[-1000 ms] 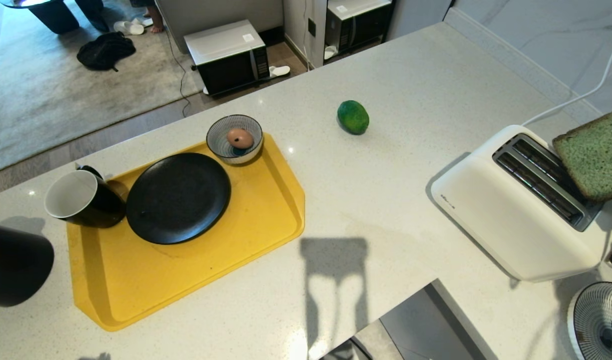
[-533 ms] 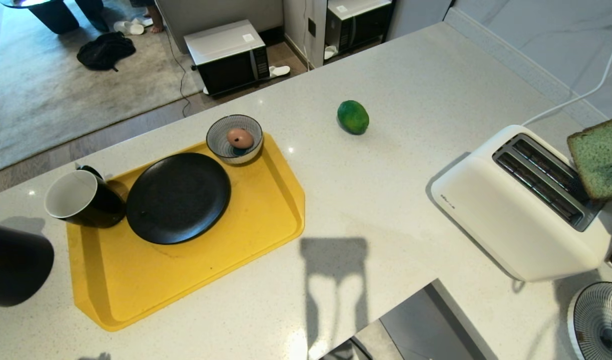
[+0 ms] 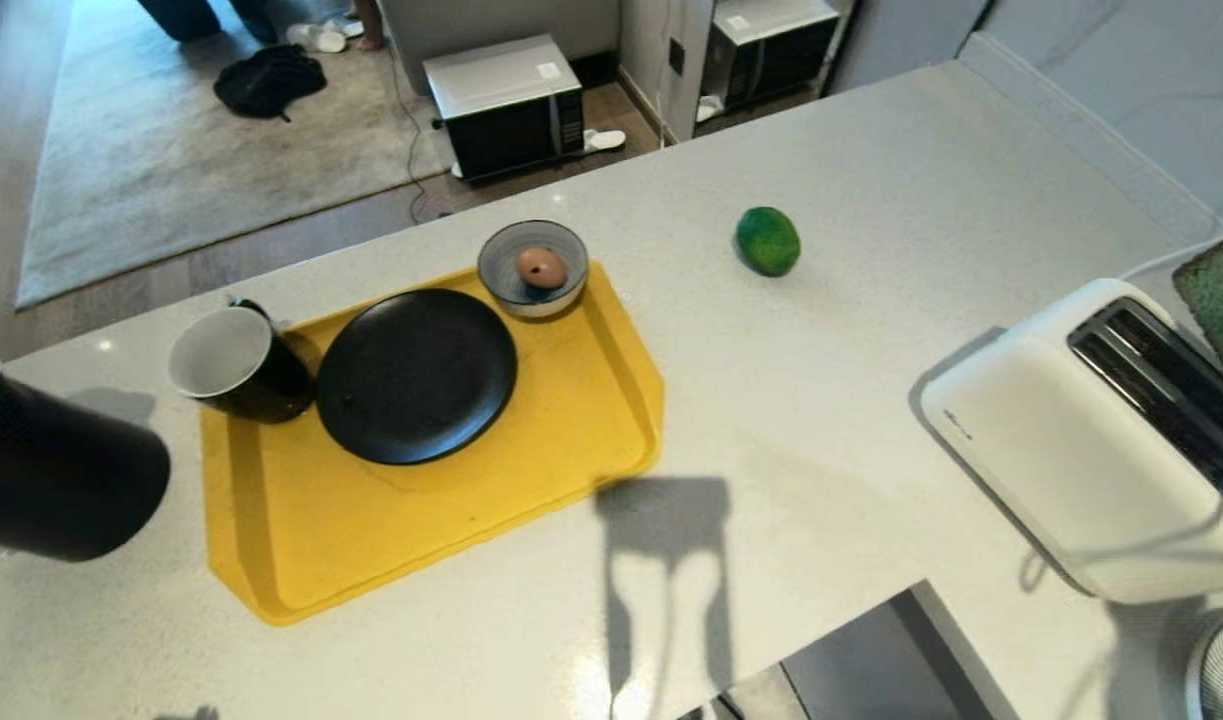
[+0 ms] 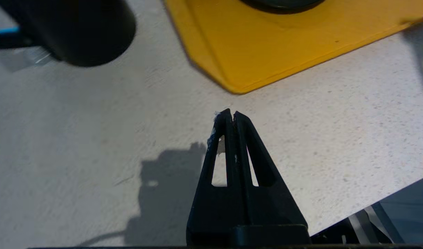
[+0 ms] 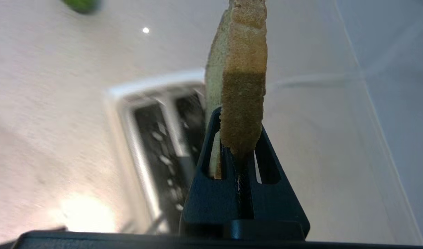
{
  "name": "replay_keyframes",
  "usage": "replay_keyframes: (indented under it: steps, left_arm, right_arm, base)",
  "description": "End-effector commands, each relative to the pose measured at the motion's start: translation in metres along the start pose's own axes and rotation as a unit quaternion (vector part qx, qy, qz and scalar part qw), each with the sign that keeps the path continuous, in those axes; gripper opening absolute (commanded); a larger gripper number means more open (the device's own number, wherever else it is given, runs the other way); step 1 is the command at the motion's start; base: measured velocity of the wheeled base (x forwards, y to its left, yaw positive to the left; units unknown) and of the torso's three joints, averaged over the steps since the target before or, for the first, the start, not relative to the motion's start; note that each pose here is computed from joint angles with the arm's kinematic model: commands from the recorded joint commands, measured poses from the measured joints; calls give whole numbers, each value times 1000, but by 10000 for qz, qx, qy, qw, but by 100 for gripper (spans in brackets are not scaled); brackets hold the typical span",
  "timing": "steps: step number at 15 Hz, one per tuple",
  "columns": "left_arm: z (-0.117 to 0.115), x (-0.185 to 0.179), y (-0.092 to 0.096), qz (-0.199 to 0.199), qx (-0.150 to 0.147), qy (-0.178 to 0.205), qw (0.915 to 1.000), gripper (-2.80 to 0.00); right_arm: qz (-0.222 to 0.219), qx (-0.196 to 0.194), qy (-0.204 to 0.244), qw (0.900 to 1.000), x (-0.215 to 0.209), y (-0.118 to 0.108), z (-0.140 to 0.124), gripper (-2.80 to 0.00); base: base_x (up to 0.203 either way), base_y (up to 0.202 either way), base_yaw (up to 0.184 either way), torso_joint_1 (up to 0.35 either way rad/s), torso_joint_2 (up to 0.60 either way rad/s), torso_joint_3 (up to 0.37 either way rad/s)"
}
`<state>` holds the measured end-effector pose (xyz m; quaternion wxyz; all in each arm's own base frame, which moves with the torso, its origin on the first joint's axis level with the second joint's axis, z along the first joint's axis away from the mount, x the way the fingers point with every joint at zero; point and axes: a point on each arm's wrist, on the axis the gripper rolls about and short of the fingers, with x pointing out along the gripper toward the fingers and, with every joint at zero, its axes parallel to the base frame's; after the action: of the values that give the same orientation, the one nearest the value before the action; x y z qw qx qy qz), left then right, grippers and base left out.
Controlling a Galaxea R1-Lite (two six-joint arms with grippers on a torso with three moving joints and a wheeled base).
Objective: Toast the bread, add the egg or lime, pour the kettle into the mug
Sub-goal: Put the baked bread on a plate
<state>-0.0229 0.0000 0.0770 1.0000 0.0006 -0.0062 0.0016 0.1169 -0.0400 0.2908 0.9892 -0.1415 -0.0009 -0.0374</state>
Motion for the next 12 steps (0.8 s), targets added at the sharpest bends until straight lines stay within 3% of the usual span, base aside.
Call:
replay_keyframes:
  steps: [1,9,12]
  left_arm:
    - [0,0,0,7,1,-14,10000,-280]
    - [0,0,0,7,1,-7,10000,-280]
    - [0,0,0,8,1,0,10000,-280]
  right_arm:
    - [6,-38,-87,10000,-4,1,3,-280]
    - [11,-36,-106,9999,-8,3,2,-280]
    - [120,-25,-70,9999,-7,5,-1,-280]
  base:
    - [0,-4,178,9,6,2]
    - [-1,-9,174,3,2,2]
    - [0,-2,108,4,3,3]
